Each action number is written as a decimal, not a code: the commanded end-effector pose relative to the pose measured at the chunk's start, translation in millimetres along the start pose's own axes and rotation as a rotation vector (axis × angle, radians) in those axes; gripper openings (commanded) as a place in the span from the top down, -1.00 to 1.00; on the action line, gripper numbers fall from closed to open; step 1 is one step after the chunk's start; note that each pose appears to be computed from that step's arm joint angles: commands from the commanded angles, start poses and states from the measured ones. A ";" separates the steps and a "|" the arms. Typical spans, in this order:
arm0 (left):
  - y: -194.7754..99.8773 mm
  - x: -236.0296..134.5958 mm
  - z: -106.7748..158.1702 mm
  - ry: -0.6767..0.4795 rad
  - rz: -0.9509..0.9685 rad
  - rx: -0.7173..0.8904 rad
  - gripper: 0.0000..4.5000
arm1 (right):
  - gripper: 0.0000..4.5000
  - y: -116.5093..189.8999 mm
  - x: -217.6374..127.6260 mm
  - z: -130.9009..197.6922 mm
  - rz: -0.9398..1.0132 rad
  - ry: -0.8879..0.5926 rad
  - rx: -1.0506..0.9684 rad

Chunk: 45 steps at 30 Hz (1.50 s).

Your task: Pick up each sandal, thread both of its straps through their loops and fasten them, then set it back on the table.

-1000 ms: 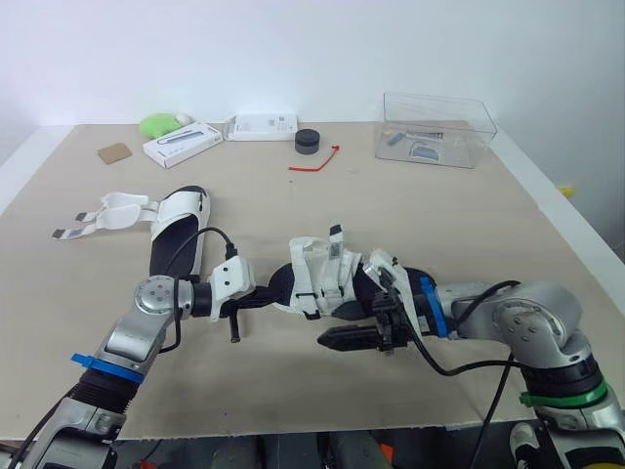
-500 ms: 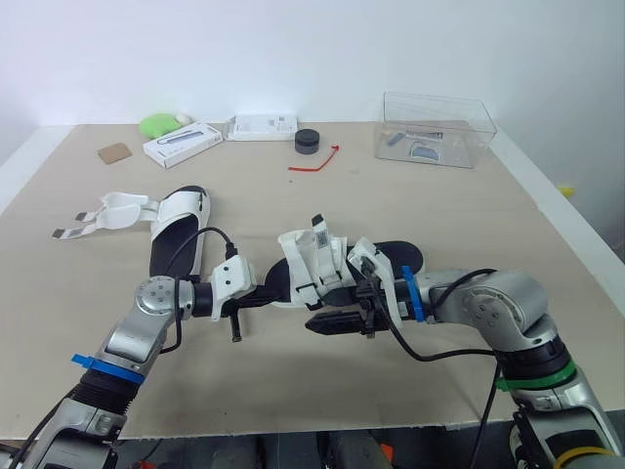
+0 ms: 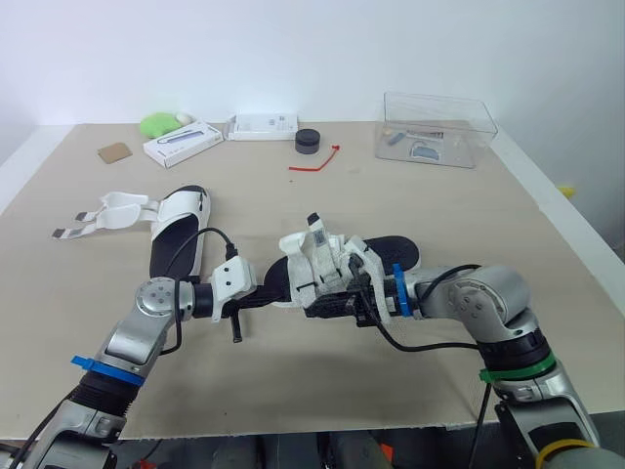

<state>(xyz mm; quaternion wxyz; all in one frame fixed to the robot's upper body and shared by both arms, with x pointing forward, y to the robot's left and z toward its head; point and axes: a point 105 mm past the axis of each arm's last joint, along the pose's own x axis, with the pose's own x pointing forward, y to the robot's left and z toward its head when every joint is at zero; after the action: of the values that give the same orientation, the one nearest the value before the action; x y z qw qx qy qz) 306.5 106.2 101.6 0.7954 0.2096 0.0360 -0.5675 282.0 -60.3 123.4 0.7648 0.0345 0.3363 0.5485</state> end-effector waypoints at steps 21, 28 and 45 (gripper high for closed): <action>-3.3 0.9 -23.0 0.079 -0.002 -0.051 1.00 | 0.70 32.7 -21.1 -44.6 0.120 0.175 0.007; -5.4 2.4 -23.9 0.081 -0.011 -0.053 1.00 | -0.59 39.1 -33.3 -32.0 0.105 0.178 -0.138; -0.5 5.1 -21.9 0.075 -0.019 -0.043 1.00 | -0.99 32.3 -30.2 0.5 0.056 -0.021 -1.880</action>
<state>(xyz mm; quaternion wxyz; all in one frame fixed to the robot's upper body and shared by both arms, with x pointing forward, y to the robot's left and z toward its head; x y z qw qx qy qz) 311.9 102.0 100.2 0.7916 0.2085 0.0345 -0.5734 257.6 -73.0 157.0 0.5186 -0.5526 -0.2071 0.6187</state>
